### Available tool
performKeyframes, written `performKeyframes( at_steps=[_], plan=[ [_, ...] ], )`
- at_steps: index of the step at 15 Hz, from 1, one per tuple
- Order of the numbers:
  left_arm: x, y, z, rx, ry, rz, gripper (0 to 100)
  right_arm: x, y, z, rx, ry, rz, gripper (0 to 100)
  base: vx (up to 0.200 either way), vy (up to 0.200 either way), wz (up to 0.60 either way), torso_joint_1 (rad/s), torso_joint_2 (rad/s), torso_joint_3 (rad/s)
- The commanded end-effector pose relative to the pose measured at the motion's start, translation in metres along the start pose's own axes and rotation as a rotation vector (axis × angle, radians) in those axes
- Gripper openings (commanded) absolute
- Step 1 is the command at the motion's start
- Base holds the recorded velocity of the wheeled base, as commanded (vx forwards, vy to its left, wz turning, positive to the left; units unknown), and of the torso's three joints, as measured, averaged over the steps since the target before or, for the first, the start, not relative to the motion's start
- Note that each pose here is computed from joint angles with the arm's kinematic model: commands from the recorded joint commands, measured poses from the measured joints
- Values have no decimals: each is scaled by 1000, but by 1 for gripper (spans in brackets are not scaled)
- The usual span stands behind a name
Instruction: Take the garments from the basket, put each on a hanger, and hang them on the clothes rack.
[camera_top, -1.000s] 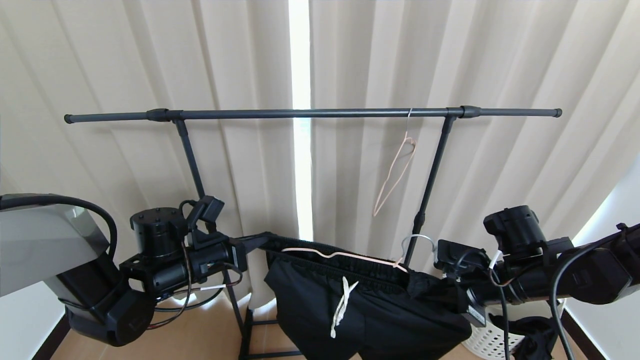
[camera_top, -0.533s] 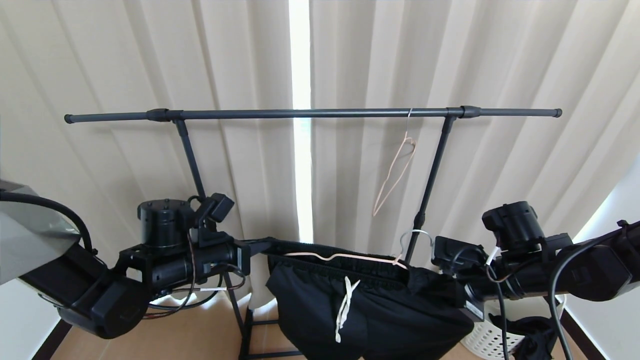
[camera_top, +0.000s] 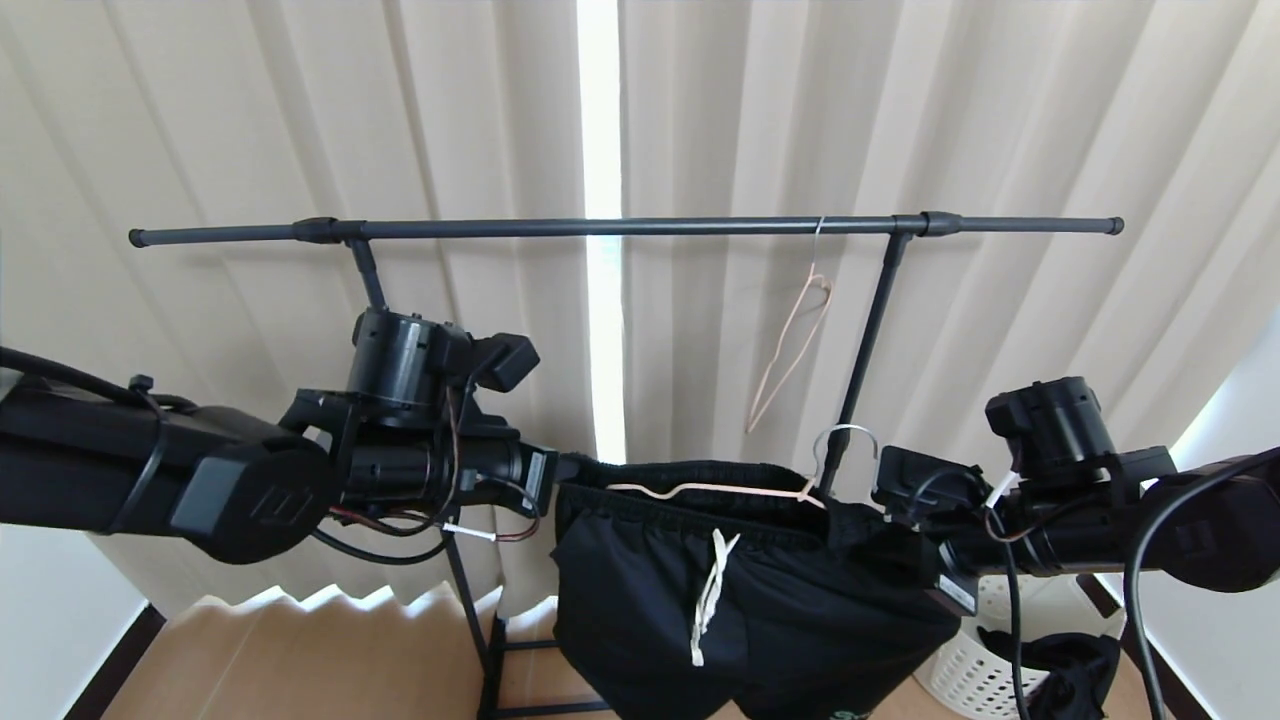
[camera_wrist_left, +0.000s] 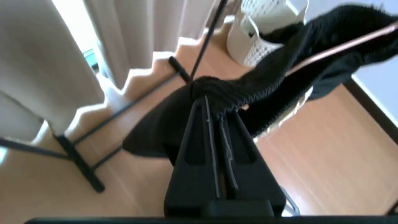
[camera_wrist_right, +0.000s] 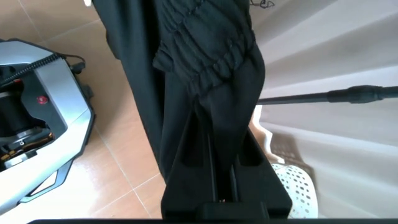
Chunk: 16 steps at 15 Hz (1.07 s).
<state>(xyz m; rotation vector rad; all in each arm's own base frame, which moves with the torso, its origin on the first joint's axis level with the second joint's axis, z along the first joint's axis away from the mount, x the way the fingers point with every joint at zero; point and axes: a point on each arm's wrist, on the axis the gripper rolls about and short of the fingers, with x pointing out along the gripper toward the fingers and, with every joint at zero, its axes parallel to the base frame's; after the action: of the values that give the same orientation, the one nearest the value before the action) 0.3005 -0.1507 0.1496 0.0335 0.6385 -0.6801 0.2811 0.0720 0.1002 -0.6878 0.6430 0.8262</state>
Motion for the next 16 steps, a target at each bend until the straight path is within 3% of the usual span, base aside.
performKeyframes(
  at_steps=[1, 6, 9, 16],
  plan=[
    [-14, -26, 30, 36, -4, -23, 0, -5, 0, 4, -10, -14, -12, 0, 0, 0, 0, 0, 0, 0],
    [-25, -57, 48, 55, 110, -69, 0, -2, 3, 10, -19, -3, -25, 0, 0, 0, 0, 0, 0, 0],
    [-27, -68, 51, 58, 102, -88, 0, -1, 3, 13, -1, -8, -25, 0, 0, 0, 0, 0, 0, 0],
    [-37, -73, 62, 47, 74, -96, 0, 11, 7, 13, -9, 38, -23, 0, 0, 0, 0, 0, 0, 0]
  ],
)
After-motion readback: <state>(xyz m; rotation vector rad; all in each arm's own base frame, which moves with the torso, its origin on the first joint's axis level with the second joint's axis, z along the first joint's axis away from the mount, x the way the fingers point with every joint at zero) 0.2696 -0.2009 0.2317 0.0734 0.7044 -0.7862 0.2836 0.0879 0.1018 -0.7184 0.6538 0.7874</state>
